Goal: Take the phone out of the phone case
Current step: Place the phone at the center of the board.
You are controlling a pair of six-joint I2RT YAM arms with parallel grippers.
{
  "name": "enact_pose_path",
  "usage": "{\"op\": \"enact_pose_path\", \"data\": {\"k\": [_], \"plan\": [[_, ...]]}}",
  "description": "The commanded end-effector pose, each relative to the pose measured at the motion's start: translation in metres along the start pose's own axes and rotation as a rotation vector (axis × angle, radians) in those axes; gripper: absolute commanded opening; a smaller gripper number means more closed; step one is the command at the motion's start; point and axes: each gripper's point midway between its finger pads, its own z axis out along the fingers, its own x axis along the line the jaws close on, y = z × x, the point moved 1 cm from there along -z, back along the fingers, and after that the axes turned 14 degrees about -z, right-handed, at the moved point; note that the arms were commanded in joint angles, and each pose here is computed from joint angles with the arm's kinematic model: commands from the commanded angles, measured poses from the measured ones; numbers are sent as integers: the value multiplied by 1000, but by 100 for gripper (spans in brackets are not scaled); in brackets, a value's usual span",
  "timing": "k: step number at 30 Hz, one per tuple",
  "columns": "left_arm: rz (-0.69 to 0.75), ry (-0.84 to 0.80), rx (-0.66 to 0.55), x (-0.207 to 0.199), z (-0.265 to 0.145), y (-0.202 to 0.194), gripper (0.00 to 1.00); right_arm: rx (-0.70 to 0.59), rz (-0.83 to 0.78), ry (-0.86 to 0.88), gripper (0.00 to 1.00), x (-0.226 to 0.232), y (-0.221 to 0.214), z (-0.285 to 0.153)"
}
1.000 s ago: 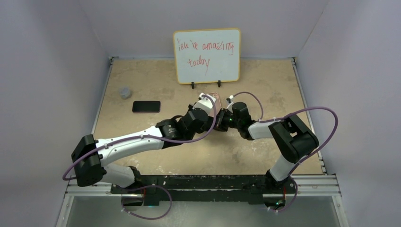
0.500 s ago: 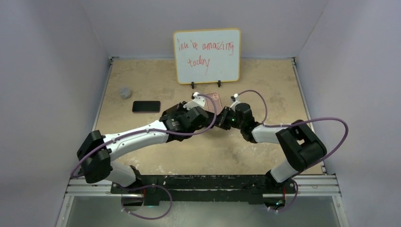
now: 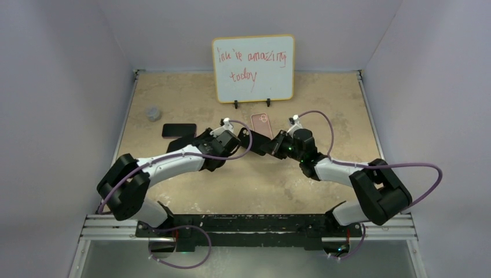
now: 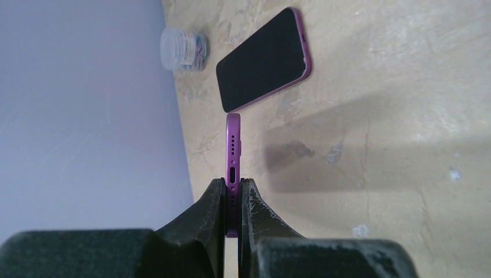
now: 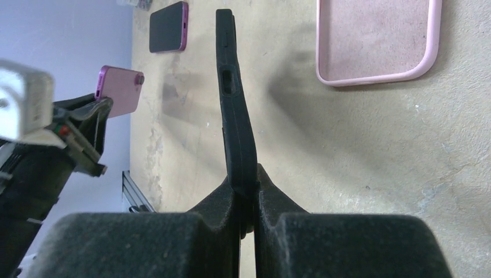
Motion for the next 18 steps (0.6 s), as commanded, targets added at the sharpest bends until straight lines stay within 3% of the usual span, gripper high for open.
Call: {"op": "enact_pose_path", "data": {"k": [1, 10, 18], "plan": [[55, 119, 20, 11, 15, -2, 0, -31, -16, 21, 0, 3, 6, 3], [117, 110, 41, 5, 41, -17, 0, 17, 41, 51, 0, -1, -14, 20], [263, 158, 69, -10, 63, -30, 0, 34, 44, 60, 0, -1, -20, 23]]}}
